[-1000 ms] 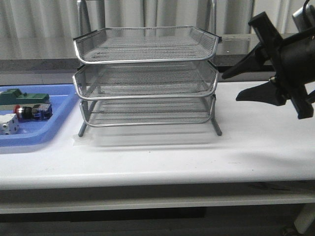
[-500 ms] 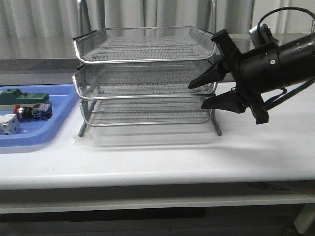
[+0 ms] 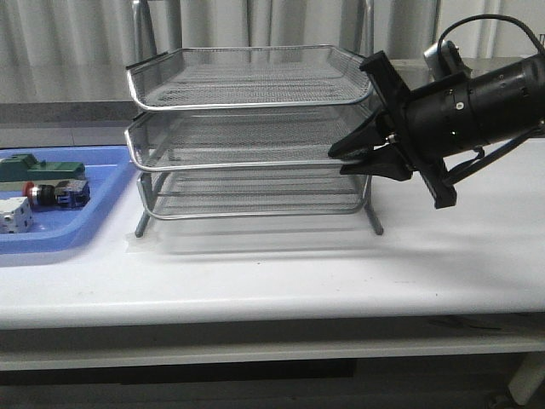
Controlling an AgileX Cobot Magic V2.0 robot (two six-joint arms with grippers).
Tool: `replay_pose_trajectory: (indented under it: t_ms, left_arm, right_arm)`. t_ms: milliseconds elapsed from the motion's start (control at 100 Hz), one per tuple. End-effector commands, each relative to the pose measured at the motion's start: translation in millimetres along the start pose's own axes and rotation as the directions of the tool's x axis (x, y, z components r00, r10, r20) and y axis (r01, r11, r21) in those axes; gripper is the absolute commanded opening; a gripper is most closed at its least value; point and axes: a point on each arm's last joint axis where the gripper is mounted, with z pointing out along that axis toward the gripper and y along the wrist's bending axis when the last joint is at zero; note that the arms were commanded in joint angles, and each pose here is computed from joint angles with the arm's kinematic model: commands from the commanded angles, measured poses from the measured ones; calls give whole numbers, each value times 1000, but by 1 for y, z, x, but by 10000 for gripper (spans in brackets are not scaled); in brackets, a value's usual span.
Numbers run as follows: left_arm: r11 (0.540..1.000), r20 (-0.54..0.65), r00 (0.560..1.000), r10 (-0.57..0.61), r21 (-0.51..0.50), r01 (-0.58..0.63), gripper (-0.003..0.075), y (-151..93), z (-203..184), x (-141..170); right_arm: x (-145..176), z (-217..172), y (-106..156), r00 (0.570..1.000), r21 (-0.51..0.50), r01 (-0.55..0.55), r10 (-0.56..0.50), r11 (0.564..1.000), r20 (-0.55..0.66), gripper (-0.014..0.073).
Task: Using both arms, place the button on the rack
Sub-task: 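Reach the right gripper to the front edge of the middle wire tray, then pull the middle wire tray out toward the robot with the right gripper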
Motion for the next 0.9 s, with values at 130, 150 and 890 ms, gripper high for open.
replay_pose_trajectory:
  t_ms: [130, 150, 890]
  left_arm:
    - [1000, 50, 999, -18, -2, 18, -21, 0, -1, 10]
    - [1000, 50, 999, -18, -2, 18, -21, 0, -1, 10]
    - [1000, 50, 999, -18, -2, 18, -21, 0, -1, 10]
  right_arm:
    - [-13, -10, 29, 996, -150, -43, 55, 988, 74, 66]
    - [-13, -10, 29, 996, -148, -42, 53, 988, 72, 66]
    - [41, -27, -5, 996, 3, 1, -1, 1000, -91, 65]
